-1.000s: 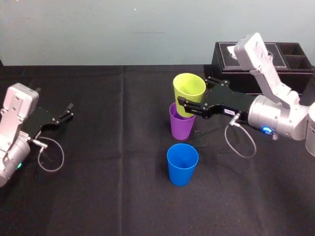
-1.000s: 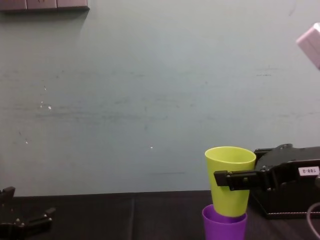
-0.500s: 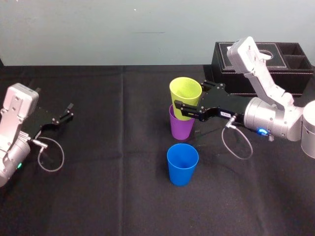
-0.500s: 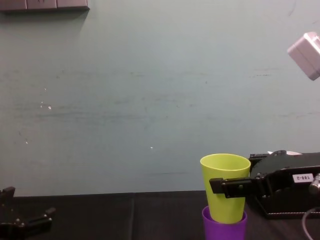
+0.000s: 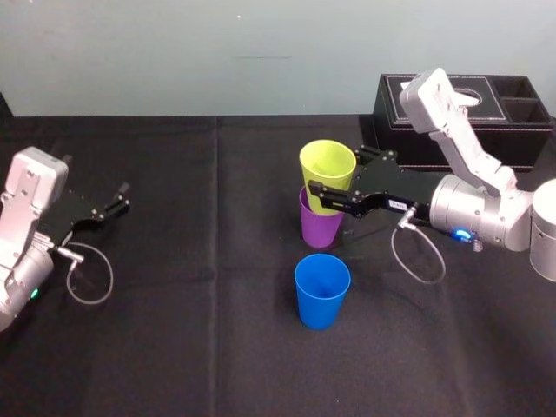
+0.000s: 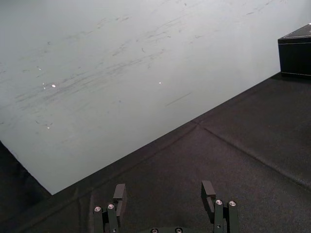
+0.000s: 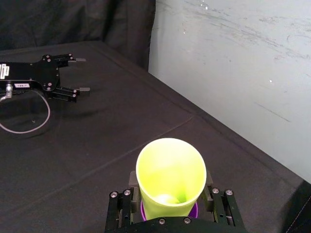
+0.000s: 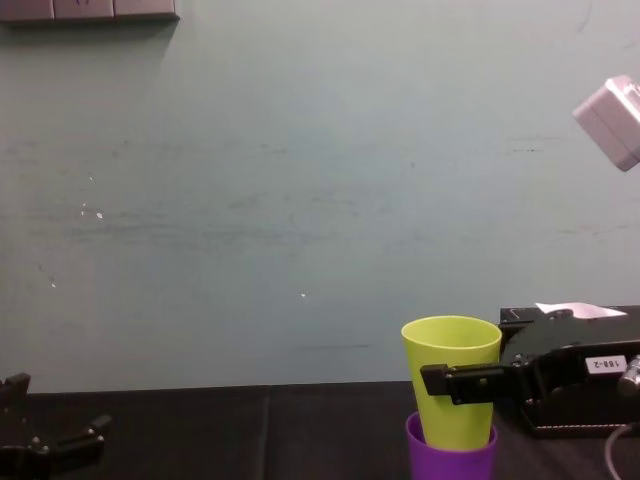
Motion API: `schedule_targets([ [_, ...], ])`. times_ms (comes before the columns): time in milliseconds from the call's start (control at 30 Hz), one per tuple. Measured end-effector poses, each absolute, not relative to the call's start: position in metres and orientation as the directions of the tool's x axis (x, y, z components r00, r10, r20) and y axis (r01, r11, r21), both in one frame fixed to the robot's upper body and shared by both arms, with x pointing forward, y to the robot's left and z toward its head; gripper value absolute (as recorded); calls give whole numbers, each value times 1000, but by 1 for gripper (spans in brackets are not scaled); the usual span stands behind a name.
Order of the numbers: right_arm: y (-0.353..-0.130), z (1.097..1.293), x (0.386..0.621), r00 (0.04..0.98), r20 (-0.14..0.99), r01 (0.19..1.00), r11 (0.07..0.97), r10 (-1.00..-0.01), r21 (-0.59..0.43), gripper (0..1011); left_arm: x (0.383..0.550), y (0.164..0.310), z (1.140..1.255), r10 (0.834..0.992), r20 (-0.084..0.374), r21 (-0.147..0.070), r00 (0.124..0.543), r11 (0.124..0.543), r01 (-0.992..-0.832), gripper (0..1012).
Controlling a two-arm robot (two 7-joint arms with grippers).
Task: Stack the three plastic cups sequentially using one hand.
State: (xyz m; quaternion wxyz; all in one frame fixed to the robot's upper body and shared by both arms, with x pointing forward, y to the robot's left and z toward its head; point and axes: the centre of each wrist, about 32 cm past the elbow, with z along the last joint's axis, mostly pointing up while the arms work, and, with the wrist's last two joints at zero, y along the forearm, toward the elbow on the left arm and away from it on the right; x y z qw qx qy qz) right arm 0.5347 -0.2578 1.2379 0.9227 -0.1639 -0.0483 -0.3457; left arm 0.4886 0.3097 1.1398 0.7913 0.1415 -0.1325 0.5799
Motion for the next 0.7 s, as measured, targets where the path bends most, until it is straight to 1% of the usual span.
schedule_targets([
  [700, -256, 1229, 539, 761, 198, 647, 706, -617, -287, 739, 489, 310, 1140, 880, 374, 70, 292, 287, -955, 1011],
])
